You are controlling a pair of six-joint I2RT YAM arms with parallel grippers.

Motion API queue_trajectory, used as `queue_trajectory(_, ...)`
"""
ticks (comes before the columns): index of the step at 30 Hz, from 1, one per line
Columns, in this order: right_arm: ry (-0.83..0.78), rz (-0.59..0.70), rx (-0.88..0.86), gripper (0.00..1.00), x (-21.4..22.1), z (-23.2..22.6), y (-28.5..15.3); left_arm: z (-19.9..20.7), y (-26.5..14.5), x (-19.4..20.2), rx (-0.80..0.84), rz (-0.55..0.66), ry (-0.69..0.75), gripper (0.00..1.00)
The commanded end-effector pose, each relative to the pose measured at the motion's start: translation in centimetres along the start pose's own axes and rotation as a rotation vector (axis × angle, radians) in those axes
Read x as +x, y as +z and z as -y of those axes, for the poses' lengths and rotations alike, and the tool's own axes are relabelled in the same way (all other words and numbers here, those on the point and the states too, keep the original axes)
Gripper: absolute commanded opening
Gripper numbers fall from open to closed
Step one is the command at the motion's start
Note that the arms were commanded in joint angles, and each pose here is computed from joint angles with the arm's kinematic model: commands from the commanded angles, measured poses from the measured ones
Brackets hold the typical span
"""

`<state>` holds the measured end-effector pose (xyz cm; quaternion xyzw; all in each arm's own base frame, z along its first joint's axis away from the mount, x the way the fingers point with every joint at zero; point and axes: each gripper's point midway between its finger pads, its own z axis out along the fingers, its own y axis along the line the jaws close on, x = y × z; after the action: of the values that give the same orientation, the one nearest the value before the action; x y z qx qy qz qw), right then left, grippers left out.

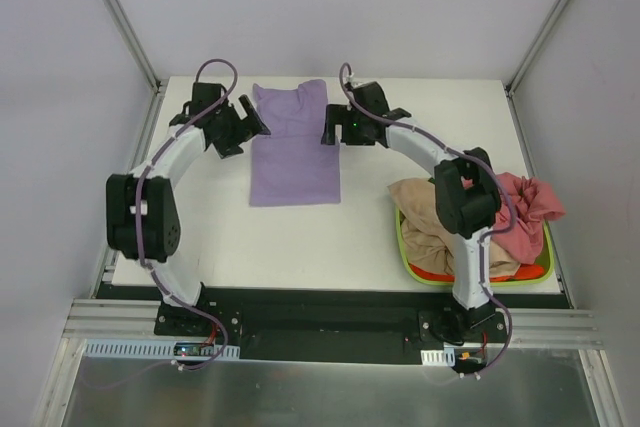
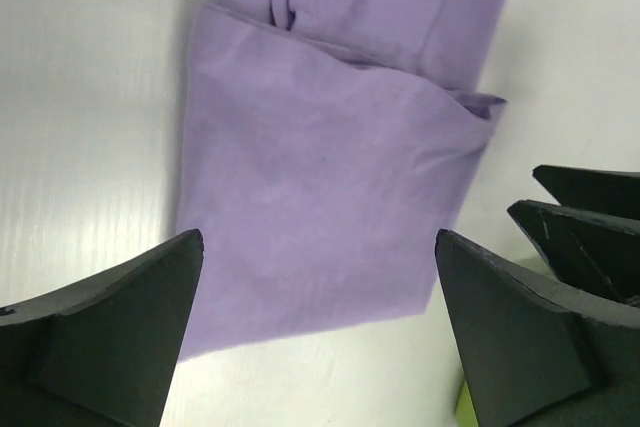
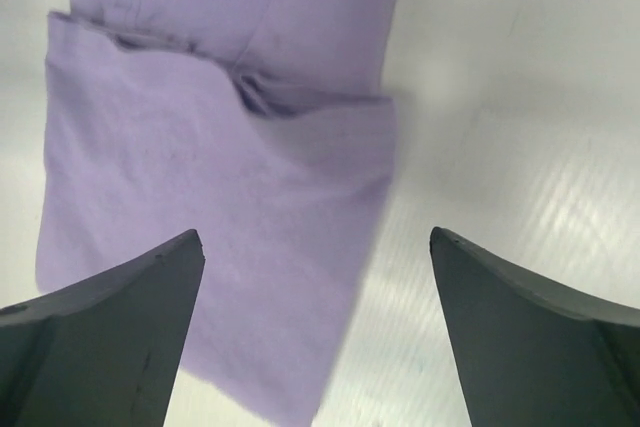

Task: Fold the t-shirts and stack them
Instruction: Fold the folded rectangular tshirt in 1/3 of the way, then grab one side of the 2/3 rectangular tshirt with both arms

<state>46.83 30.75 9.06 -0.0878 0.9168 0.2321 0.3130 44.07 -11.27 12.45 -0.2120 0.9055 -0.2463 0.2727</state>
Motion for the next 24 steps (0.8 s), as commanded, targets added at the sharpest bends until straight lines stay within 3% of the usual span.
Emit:
queue_trajectory(1,-0.056,0.067,-0.028,0.96,-0.4,-2.0,-6.2,-0.4,-4.6,2.2,0.021,0.039,0.011,0.99)
queue_trajectory(7,-0.168,-0.064,-0.069,0.96,8.5,-3.6,-9.4,-5.3,-6.2,10.1,-0.033,-0.056,-0.052,0.99)
queue_trajectory(10,-0.247,-0.134,-0.058,0.96,12.3,-3.2,-9.8,-6.8,-6.2,12.0,-0.058,-0.081,-0.051,0.99)
queue_trajectory(15,-0.275,-0.200,-0.066,0.96,14.9,-2.8,-9.4,-7.5,-5.3,13.7,-0.063,-0.162,-0.079,0.98)
queue_trajectory(19,-0.267,-0.231,-0.048,0.98,15.7,-2.2,-8.3,-8.5,-3.9,14.0,-0.100,-0.186,-0.103,0.89)
queue_trajectory(21,-0.267,-0.241,-0.040,0.99,15.7,-2.2,-7.8,-9.0,-3.3,13.9,-0.129,-0.190,-0.104,0.77)
queue_trajectory(24,-0.264,-0.246,-0.025,0.93,15.6,-2.0,-7.5,-9.5,-2.6,14.1,-0.149,-0.212,-0.115,0.61)
